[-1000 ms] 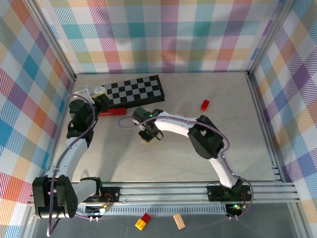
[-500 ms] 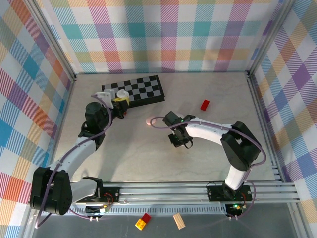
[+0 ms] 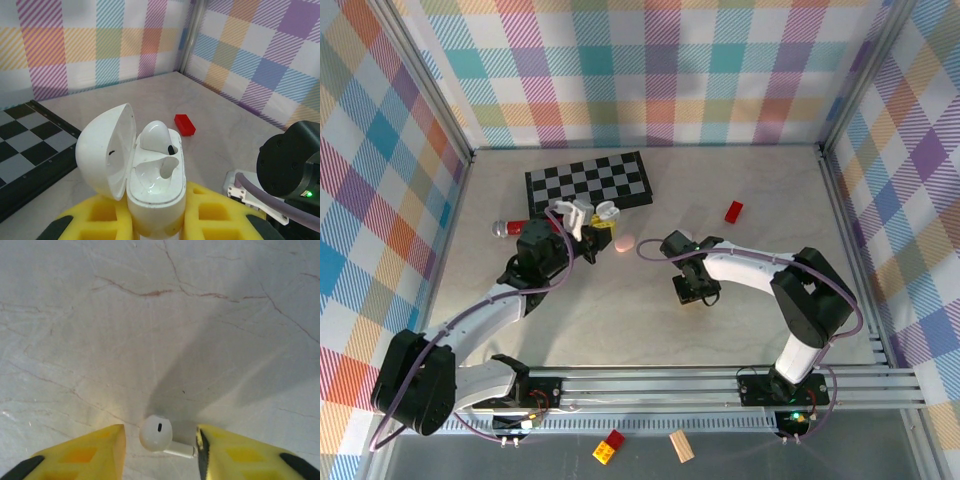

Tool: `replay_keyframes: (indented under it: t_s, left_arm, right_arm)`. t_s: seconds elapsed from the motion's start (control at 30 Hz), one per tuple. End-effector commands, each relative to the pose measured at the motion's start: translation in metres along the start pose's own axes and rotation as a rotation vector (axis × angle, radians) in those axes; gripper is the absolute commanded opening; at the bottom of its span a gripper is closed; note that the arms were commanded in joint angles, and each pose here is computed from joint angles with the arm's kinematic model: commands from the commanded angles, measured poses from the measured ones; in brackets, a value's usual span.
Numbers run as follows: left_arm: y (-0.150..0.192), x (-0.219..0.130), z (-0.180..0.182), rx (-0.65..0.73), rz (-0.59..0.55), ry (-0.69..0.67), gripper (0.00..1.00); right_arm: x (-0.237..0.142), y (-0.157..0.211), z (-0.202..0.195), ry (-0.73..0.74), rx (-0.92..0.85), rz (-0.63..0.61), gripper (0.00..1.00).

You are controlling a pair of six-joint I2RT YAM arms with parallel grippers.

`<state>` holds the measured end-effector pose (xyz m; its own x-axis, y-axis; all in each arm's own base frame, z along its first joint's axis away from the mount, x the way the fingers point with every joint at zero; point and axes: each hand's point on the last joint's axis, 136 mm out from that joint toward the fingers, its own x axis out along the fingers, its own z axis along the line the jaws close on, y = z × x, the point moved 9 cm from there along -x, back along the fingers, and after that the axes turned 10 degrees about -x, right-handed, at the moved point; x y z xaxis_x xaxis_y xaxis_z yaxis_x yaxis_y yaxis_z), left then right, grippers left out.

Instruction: Insert the wireless bluetooth earbuds into the charging case

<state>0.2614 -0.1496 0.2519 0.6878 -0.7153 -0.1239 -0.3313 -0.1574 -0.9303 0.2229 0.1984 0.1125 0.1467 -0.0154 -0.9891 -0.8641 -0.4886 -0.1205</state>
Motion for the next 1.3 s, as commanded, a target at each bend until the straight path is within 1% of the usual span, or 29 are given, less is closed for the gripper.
replay_keyframes:
  t_s: [0.0, 0.1, 0.2, 0.3, 0.53, 0.87, 1.27]
  left_arm:
    - [-0.007, -0.008, -0.002, 0.035, -0.045, -0.032, 0.17]
    - [-0.005, -0.009, 0.005, 0.012, -0.039, -0.093, 0.17]
    - [-0.005, -0.013, 0.013, -0.02, -0.053, -0.131, 0.17]
    - [-0.006, -0.018, 0.019, -0.044, -0.074, -0.154, 0.17]
    - [-0.007, -0.02, 0.022, -0.045, -0.065, -0.16, 0.17]
    - [-0.005, -0.02, 0.023, -0.036, -0.047, -0.161, 0.17]
    - [-0.006, -0.02, 0.023, -0.033, -0.048, -0.165, 0.17]
  right_arm:
    - [-0.018, -0.005, 0.001, -0.031, -0.073, 0.012, 0.47]
    - [-0.023, -0.006, 0.005, -0.043, -0.165, 0.068, 0.48]
    - [-0.026, -0.007, 0.008, 0.0, -0.254, 0.129, 0.48]
    - [-0.026, -0.011, 0.009, 0.048, -0.316, 0.178, 0.46]
    - [-0.016, -0.022, 0.013, 0.104, -0.402, 0.274, 0.41]
    - [-0.002, -0.027, 0.015, 0.13, -0.449, 0.338, 0.36]
    - [0.007, -0.027, 0.019, 0.093, -0.47, 0.374, 0.33]
